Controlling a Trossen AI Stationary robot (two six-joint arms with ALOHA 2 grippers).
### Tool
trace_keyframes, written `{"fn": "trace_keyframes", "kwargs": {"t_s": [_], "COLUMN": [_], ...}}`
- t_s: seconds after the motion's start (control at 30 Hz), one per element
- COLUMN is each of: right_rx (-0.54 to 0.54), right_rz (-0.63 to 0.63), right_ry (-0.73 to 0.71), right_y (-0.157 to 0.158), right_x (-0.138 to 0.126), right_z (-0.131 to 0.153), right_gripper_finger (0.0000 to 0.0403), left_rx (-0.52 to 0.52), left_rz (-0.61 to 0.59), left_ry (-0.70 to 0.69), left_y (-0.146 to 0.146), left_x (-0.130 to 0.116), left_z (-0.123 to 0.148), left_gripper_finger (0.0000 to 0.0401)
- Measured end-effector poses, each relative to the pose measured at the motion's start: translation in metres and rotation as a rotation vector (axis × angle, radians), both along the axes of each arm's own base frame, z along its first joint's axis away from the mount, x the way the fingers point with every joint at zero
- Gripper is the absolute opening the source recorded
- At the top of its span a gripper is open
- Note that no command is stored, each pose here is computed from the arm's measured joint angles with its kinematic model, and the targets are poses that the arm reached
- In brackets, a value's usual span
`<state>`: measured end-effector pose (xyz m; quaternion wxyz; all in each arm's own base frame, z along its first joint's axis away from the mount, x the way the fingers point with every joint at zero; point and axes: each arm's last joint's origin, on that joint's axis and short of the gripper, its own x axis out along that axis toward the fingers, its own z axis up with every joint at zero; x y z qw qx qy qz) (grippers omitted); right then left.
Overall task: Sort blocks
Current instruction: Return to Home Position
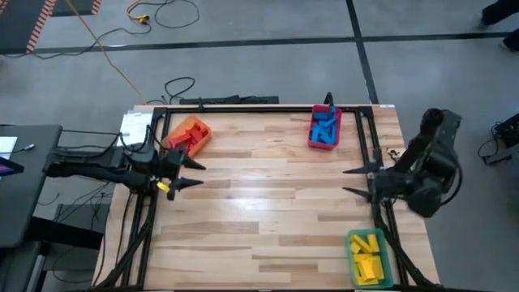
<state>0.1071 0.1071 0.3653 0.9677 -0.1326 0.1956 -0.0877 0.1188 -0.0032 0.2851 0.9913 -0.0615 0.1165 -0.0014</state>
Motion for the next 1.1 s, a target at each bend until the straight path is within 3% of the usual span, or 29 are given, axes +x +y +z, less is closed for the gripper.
{"fn": "trace_keyframes", "kwargs": {"t_s": [0.2, 0.7, 0.9, 1.1], "right_rx": [0.056, 0.103, 0.014, 0.068], "right_rz": [0.13, 0.318, 0.251, 0.156], "right_ry": [-0.098, -0.577, -0.627, -0.622], "right_y": [-0.017, -0.065, -0.066, -0.071], "right_x": [-0.025, -0.052, -0.046, -0.04], "right_z": [-0.002, -0.099, -0.127, -0.138], "right_gripper_finger": [0.0214, 0.0214, 0.0214, 0.0214], "left_rx": [0.005, 0.141, 0.127, 0.086], "left_rz": [-0.089, -0.157, -0.161, -0.188], "left_ry": [-0.087, -0.25, -0.326, -0.342], "left_y": [-0.01, -0.017, -0.015, -0.015], "left_x": [0.003, 0.004, -0.004, -0.011], "left_z": [-0.025, -0.064, -0.089, -0.106], "left_gripper_finger": [0.0226, 0.0218, 0.0217, 0.0217]}}
